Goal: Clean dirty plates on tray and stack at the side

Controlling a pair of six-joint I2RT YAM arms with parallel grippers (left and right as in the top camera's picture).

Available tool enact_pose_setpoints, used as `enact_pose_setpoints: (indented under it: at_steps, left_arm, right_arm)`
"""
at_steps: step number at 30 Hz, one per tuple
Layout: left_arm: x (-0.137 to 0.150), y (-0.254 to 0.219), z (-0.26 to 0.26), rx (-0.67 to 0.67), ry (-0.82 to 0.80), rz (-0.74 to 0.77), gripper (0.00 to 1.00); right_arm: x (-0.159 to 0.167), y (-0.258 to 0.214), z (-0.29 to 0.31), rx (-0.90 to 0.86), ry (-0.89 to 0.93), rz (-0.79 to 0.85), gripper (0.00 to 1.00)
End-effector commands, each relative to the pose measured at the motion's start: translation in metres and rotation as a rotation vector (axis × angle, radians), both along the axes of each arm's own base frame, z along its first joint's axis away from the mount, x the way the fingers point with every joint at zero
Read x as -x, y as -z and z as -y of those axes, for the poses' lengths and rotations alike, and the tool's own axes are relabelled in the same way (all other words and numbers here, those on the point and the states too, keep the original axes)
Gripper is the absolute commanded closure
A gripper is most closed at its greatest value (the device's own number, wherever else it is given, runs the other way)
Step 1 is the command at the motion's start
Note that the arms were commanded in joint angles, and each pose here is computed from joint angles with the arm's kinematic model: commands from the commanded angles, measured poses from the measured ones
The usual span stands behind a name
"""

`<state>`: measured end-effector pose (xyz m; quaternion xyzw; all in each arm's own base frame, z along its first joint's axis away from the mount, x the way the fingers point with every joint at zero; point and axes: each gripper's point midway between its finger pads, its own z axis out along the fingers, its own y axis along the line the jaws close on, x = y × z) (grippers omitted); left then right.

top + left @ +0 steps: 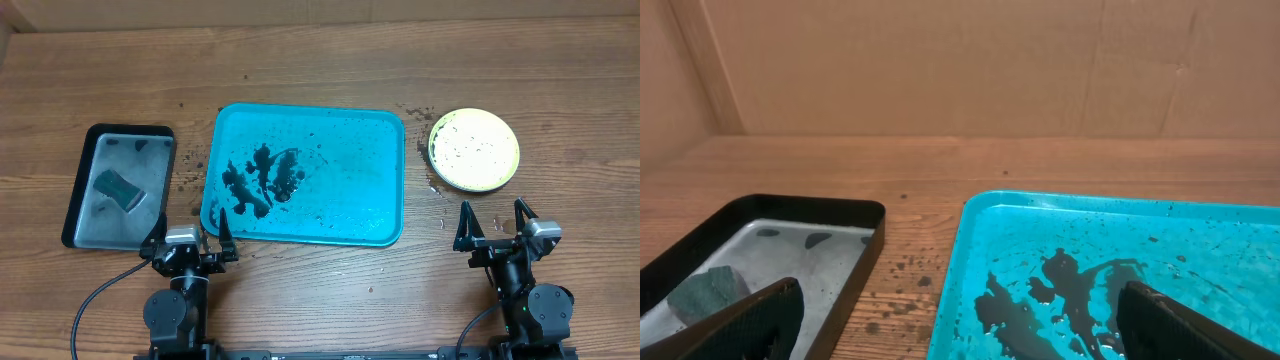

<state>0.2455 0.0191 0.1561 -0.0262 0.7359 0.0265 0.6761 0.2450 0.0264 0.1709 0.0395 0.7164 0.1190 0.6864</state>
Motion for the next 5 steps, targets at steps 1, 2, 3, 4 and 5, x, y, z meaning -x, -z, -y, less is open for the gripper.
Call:
enact_pose_setpoints:
  at_steps: [1, 2, 3, 4, 5]
  left_arm:
    - [0.0002, 0.0003, -0.0017, -0.024, -0.010, 0.005, 0.00]
    - [0.0002, 0.0003, -0.0017, -0.024, -0.010, 0.005, 0.00]
    - [0.0002, 0.0003, -0.0017, -0.024, -0.010, 0.005, 0.00]
    - [0.0002, 0.0003, -0.0017, -0.024, -0.010, 0.005, 0.01]
    - [0.0002, 0.0003, -0.0017, -0.024, -0.010, 0.005, 0.00]
  right_arm:
    - [-0.0002, 0.0013, 0.0010, 0.007, 0.007, 0.006, 0.00]
    - [-0.0002, 0.0013, 0.0010, 0.007, 0.007, 0.006, 0.00]
    - [-0.0002, 0.0013, 0.0010, 0.007, 0.007, 0.006, 0.00]
    - [-0.0002, 0.0014, 0.0010, 0.007, 0.007, 0.006, 0.00]
    - [-0.0002, 0.0014, 0.0010, 0.007, 0.007, 0.006, 0.00]
